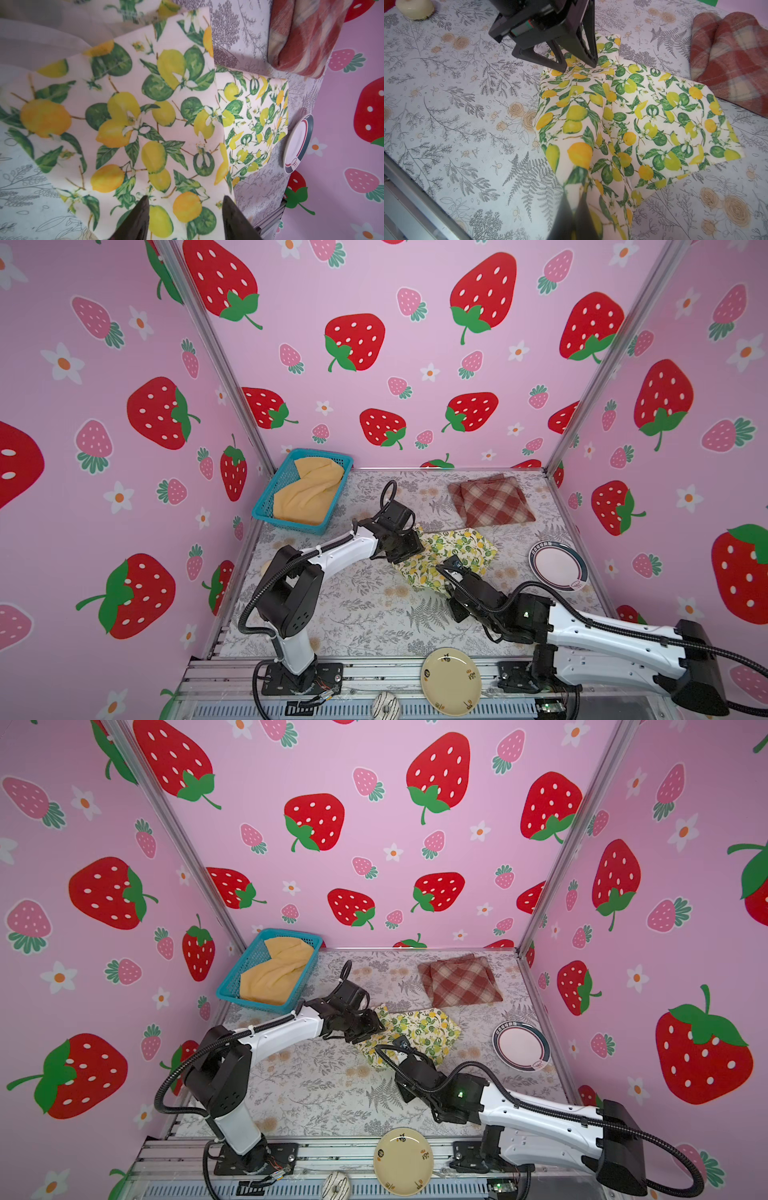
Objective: Fold and stack the skirts
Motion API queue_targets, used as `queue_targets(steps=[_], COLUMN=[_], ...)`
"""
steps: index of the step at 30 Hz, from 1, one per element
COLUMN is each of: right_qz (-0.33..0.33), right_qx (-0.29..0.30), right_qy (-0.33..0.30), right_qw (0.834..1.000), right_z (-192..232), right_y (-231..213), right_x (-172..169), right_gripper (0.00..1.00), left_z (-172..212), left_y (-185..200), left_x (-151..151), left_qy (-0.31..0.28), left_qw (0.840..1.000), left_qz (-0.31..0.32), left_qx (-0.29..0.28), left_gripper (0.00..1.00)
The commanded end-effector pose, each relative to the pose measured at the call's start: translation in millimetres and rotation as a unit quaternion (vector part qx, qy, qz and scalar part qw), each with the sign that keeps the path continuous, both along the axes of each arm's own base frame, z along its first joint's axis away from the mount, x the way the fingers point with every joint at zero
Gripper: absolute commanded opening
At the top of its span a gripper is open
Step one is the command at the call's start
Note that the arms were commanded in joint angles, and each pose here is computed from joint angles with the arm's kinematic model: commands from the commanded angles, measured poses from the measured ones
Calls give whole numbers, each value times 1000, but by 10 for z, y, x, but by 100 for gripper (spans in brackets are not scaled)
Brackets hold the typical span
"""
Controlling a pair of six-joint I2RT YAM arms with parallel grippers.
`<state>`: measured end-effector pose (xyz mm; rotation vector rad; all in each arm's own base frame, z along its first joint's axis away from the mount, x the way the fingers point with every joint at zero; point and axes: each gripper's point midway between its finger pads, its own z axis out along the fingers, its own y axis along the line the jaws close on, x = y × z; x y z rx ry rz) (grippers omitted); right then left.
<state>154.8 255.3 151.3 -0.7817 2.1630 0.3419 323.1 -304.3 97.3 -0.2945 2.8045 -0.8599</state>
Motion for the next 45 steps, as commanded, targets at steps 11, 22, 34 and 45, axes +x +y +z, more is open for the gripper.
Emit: queue_targets(steps=[11,22,34,45], right_qz=[-5,-11,0,7], right_qx=[-1,-3,5,10], right_qy=[-15,-14,-39,-38], right_qw=[1000,1000,999,999], right_z=[131,88,420,495], right_y=[7,-31,-66,-8], right_x=[32,33,44,43], right_gripper=[5,5,5,5], left_z=[-36,26,155,-14], left_y=[-246,-332,322,591], left_x=[-29,2,294,545], left_qy=[10,0,-36,-21], left_qw=[1000,999,998,996], left_qz=[-22,-32,32,51], left_qx=[0,-19,39,68], left_gripper=[55,0,60,75])
